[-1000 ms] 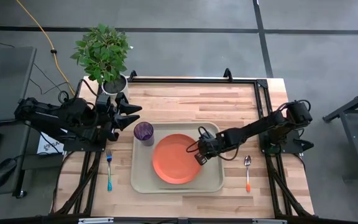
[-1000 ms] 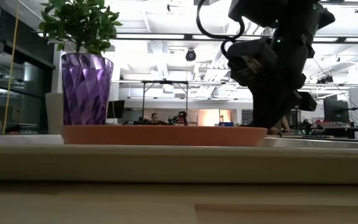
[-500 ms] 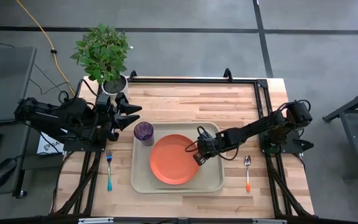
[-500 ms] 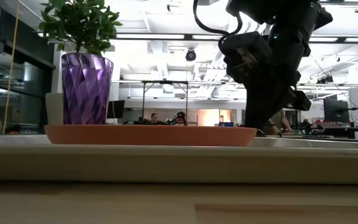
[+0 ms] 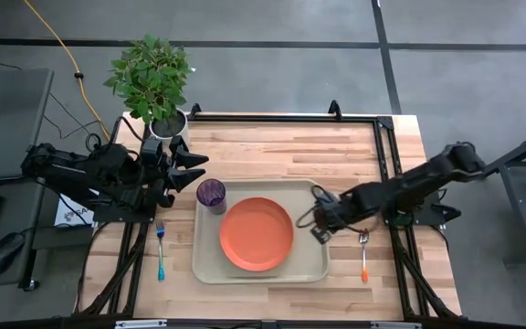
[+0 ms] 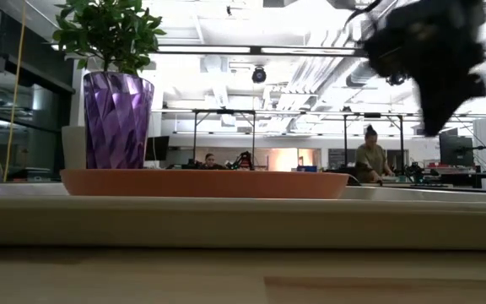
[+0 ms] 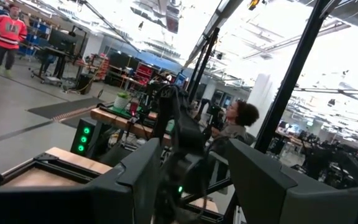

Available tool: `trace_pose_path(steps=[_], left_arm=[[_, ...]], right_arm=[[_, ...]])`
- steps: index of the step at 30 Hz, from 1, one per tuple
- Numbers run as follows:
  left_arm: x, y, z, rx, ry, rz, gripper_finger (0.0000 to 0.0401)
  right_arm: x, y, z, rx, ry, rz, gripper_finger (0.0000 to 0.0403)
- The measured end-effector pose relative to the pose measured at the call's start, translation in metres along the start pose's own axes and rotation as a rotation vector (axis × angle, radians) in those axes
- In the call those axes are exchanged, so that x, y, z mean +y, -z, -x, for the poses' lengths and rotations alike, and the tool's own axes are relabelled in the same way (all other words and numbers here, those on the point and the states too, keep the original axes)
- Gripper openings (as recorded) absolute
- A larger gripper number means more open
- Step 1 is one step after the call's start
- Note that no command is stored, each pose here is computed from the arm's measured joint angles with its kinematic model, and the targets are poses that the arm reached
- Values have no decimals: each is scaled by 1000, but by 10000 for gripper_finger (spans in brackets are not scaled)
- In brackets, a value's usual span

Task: Pick and place plate/cup/fork/spoon on tray
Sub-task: Put the spoon to the right side of the orange plate on the gray serving tray

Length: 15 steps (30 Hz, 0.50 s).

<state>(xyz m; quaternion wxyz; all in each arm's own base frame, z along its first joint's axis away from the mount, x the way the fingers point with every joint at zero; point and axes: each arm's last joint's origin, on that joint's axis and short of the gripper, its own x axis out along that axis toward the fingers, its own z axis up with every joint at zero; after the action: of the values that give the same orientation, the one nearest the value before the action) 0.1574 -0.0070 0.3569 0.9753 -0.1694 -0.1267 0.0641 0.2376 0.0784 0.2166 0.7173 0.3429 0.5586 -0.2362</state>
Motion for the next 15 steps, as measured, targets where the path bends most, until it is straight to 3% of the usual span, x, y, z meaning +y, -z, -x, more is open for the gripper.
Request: trace_pose_path(steps=[7, 12, 15], left_arm=[[0, 0, 0, -4, -12, 0, 170], [1, 0, 0, -7, -22, 0, 170], [1, 0, 0, -7, -22, 0, 170]], right_arm=[[-16, 39, 34, 11, 57, -148, 0], [-17, 63, 38, 8, 93, -242, 3], [-22, 77, 34, 19, 128, -316, 27]])
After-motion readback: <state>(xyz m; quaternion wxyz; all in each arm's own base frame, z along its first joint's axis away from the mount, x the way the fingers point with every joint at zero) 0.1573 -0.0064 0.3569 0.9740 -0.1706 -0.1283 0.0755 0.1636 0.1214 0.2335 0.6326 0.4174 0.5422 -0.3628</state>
